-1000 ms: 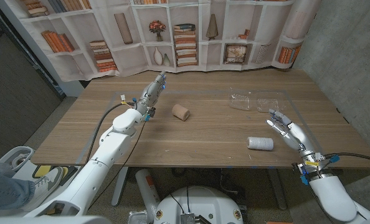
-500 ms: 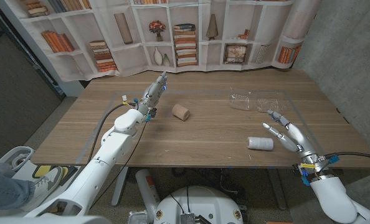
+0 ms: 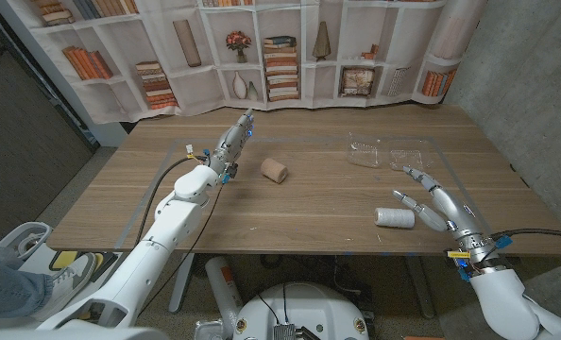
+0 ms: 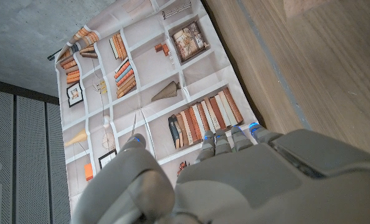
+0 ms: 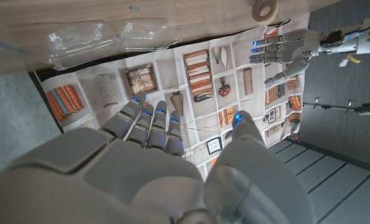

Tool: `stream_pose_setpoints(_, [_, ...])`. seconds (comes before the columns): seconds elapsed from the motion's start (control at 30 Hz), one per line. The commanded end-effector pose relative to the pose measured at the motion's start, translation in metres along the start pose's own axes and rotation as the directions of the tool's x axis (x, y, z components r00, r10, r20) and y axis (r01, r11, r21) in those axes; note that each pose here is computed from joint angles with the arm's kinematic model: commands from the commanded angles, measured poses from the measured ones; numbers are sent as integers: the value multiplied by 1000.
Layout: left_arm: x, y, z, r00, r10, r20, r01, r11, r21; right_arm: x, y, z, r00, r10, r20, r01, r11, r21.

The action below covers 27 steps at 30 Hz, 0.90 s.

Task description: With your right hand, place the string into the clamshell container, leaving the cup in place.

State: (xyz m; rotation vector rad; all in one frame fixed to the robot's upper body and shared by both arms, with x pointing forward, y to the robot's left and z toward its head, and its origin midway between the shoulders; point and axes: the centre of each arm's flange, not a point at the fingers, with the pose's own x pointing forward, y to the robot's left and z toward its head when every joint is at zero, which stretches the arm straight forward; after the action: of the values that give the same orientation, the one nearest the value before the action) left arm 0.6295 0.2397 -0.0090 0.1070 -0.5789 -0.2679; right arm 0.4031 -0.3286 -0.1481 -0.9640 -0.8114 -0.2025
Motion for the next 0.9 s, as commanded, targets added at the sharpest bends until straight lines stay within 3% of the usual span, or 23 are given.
stream_pose_setpoints(0.03, [1,3,3,1000,2,8,-2,1000,3,3,-6,10,1000,4,8,-3,988,-152])
stream_pose_setpoints(0.6, [1,10,6,1000,16,5,-16,1000,12,11,-3,14,996,67,-51,-79,955,-285])
stream_pose_setpoints(0.9, [8,10,-1,1000,3,-6,-3,1000,-3,12,1,15,990,109,-87,-131,941,-312])
